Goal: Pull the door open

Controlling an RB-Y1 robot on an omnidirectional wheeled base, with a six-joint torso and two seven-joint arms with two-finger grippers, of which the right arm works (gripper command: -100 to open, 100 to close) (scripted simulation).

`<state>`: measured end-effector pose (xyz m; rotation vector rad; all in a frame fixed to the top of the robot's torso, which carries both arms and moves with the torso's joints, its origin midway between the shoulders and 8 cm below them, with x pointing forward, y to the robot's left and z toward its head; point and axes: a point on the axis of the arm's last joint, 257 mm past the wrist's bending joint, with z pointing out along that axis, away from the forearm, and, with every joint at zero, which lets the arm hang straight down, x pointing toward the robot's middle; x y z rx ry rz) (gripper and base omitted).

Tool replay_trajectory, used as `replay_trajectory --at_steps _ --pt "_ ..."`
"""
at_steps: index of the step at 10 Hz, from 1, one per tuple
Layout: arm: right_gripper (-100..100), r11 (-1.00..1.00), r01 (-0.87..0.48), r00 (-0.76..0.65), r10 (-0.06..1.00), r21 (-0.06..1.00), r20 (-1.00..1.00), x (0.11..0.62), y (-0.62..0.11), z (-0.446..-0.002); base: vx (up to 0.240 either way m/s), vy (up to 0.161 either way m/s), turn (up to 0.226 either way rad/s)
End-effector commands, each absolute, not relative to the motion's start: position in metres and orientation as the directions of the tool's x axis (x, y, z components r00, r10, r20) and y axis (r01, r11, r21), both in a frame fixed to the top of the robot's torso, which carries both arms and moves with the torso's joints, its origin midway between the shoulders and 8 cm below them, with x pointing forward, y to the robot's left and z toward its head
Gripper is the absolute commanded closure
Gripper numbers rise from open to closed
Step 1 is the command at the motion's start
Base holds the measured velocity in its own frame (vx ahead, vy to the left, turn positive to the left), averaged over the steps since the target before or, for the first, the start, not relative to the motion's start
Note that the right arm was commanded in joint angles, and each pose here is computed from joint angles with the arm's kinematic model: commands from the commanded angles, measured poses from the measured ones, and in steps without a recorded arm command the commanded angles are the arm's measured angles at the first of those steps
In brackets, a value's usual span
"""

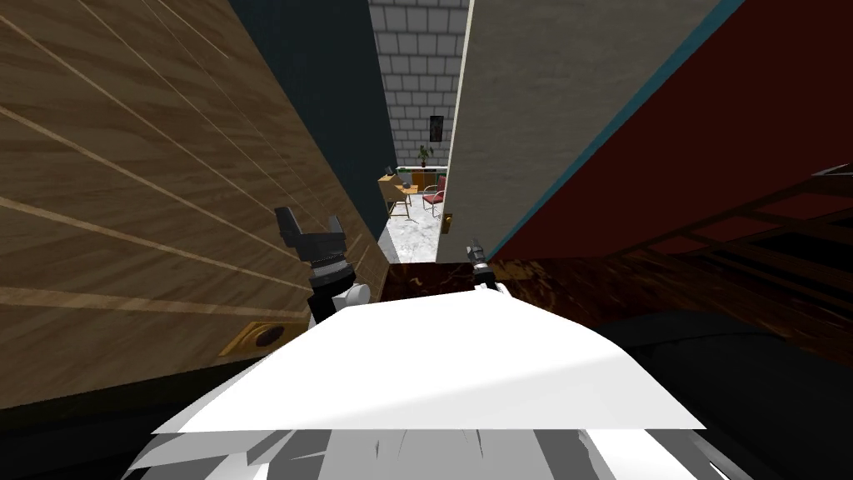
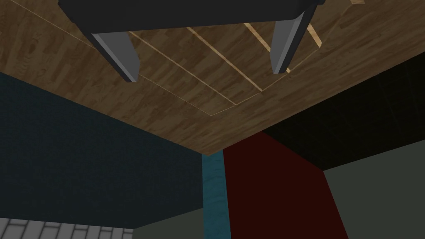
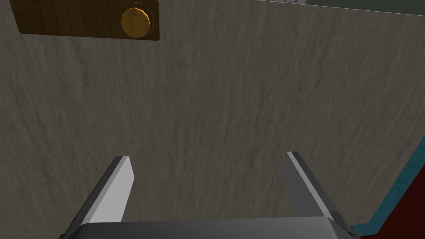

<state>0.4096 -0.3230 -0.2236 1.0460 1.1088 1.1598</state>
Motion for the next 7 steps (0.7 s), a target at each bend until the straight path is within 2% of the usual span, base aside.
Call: replay_trajectory --at_steps 1,7 --pt "-100 0.094 -0.127 0.058 0.994 0.987 -0.087 0.409 -0.325 -0.235 0.163 0.032 -0.008" --pt "-100 0.035 -0.047 0.053 0.998 0.998 -0.033 0.409 -0.335 -0.274 0.184 0.037 -0.015"
